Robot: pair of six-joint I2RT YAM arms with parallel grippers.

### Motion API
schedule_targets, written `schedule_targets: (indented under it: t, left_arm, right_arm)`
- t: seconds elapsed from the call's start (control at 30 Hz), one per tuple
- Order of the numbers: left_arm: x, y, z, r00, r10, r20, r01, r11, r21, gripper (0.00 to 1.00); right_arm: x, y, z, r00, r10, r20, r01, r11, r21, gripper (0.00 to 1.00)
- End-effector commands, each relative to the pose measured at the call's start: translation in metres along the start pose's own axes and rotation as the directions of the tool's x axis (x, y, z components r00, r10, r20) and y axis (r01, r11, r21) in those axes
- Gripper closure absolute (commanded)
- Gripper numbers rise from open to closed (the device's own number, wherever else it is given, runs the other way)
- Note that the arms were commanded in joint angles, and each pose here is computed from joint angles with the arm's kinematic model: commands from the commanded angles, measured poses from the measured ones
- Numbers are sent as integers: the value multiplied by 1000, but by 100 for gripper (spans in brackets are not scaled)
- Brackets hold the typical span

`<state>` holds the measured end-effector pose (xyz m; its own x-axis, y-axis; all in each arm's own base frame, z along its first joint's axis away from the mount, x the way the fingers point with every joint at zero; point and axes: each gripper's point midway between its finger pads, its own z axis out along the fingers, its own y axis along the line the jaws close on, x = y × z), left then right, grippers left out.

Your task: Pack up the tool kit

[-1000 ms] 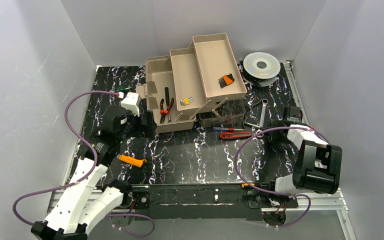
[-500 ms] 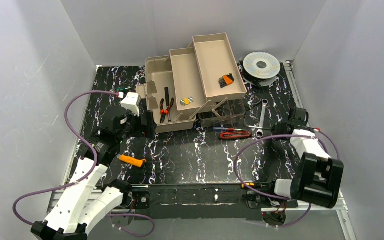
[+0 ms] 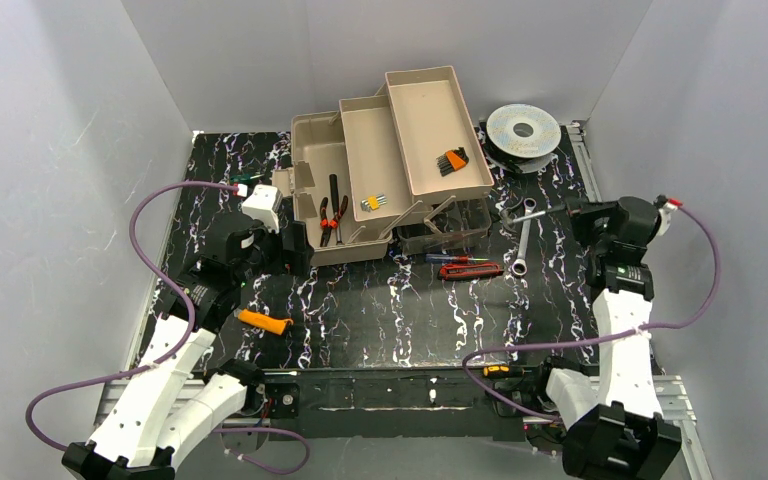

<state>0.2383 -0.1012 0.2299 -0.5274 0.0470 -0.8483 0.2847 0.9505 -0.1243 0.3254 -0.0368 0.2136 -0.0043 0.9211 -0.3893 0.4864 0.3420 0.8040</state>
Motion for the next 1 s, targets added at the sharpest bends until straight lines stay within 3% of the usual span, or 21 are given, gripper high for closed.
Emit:
schedule_targets:
  t: [0.0,0.23,0.47,0.6,0.77,0.97]
  left_arm:
    - [-1,2,0,1000,1,14,-1,1000,-5,2]
    - [-2,1,0,1000,-2,15,2,1000,1,2]
    - [-2,1,0,1000,-2,14,2,1000,-2,2]
    - [-1,2,1,1000,0,12,0,1000,-7,2]
    - [-1,2,2,1000,0,10,0,1000,-8,2]
    - [1,3,3,1000,-1,3,1,1000,-14,2]
  right_arm:
    - [-18,108,-48,983,-171,69,184,887,-424,99]
    - [2,205,-83,925,-376,52,289,612,-736,99]
    - [98,280,-92,721,-688,-79,267,381,-885,99]
    - [158,305,-96,614,-785,-81,230,276,-933,99]
    - [214,333,-98,507,-861,27,283,137,-949,99]
    - [255,336,-63,419,-902,107,423,90,-902,99]
